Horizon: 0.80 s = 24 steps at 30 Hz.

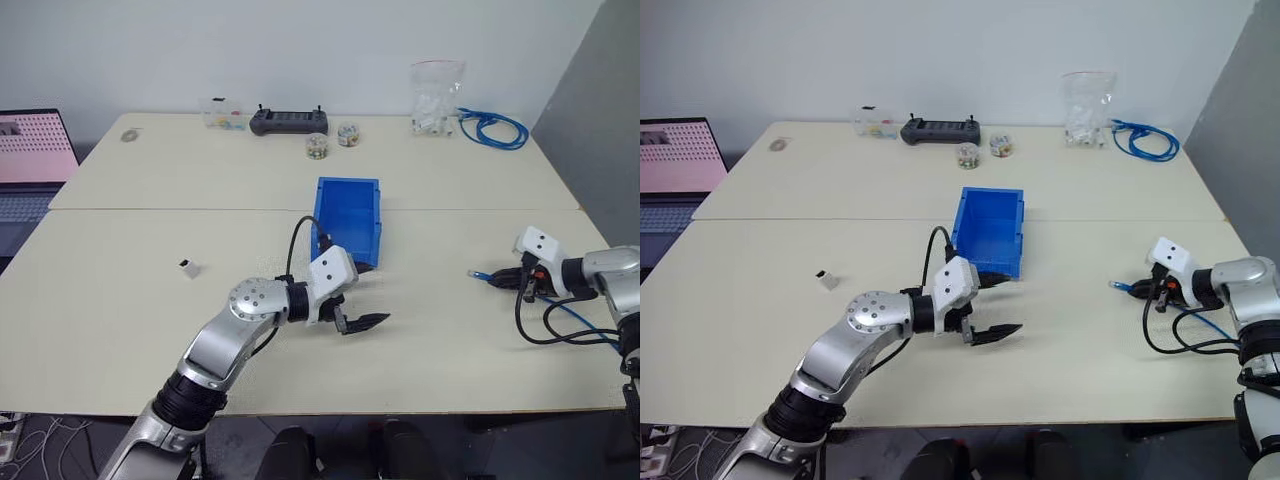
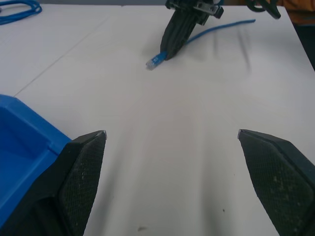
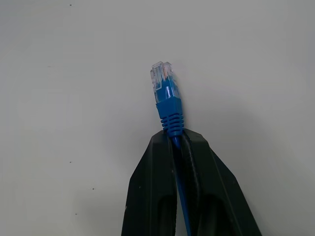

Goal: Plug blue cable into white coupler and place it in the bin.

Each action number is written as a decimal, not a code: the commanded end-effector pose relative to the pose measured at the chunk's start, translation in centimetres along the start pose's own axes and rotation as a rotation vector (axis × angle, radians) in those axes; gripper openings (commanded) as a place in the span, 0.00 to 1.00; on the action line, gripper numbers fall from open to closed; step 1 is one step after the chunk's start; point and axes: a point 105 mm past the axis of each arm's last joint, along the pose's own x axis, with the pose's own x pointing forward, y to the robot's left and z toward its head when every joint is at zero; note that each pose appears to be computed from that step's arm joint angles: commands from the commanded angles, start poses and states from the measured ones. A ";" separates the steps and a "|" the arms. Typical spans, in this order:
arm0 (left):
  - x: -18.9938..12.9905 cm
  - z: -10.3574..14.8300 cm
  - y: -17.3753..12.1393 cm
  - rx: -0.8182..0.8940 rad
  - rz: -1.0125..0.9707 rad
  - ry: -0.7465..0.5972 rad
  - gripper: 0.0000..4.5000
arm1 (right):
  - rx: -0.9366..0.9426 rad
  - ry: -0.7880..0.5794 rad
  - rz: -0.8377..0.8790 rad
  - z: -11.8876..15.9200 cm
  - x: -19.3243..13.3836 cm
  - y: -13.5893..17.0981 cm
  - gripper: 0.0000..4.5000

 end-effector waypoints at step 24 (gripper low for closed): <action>-17.0 -8.8 -0.8 -0.006 0.217 0.357 1.00 | -0.368 -0.282 0.541 17.6 15.3 19.5 0.00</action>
